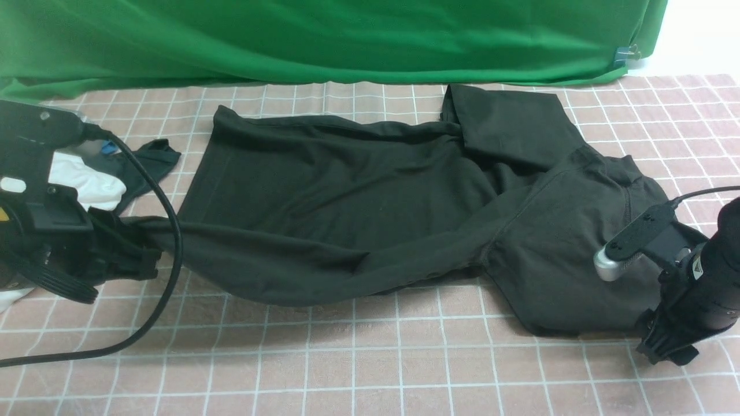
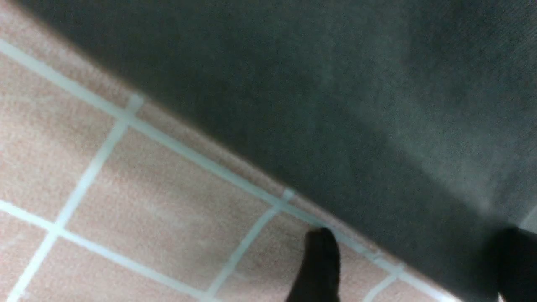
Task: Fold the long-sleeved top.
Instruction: Spread the long sleeves with your arms and place them on the tabletop, then use your right arm to clamp the cuff closest to him
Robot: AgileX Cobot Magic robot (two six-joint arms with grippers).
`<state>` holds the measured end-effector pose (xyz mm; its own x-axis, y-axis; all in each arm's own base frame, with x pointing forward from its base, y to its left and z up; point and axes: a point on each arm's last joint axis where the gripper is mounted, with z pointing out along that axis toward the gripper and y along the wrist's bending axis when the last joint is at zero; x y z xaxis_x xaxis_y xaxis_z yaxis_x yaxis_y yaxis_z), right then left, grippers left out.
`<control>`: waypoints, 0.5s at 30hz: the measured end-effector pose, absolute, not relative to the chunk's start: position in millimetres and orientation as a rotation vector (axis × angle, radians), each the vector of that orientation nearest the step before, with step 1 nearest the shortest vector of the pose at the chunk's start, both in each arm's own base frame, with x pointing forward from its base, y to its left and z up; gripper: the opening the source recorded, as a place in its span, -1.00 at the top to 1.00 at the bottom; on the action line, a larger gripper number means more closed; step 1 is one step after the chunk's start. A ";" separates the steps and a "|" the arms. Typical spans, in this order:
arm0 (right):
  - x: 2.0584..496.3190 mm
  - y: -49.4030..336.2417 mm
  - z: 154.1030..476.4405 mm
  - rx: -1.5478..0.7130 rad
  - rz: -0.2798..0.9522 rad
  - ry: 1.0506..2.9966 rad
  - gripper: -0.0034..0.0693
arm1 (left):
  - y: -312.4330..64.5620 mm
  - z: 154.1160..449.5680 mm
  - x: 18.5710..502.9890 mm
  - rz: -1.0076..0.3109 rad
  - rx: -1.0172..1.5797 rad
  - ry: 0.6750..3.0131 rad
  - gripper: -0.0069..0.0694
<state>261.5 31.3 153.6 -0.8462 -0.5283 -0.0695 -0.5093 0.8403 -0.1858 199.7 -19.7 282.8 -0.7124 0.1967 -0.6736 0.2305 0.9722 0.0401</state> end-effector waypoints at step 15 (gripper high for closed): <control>283.2 23.4 157.7 -0.694 -0.288 2.803 -0.59 | -20.1 282.6 199.4 -0.067 0.297 2.387 0.72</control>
<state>283.2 23.4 157.7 -0.8586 -0.4790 -0.1825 -0.4318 0.8678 -0.2459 199.4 -20.1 282.6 -0.7151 0.1948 -0.6713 0.2324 0.9720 0.0345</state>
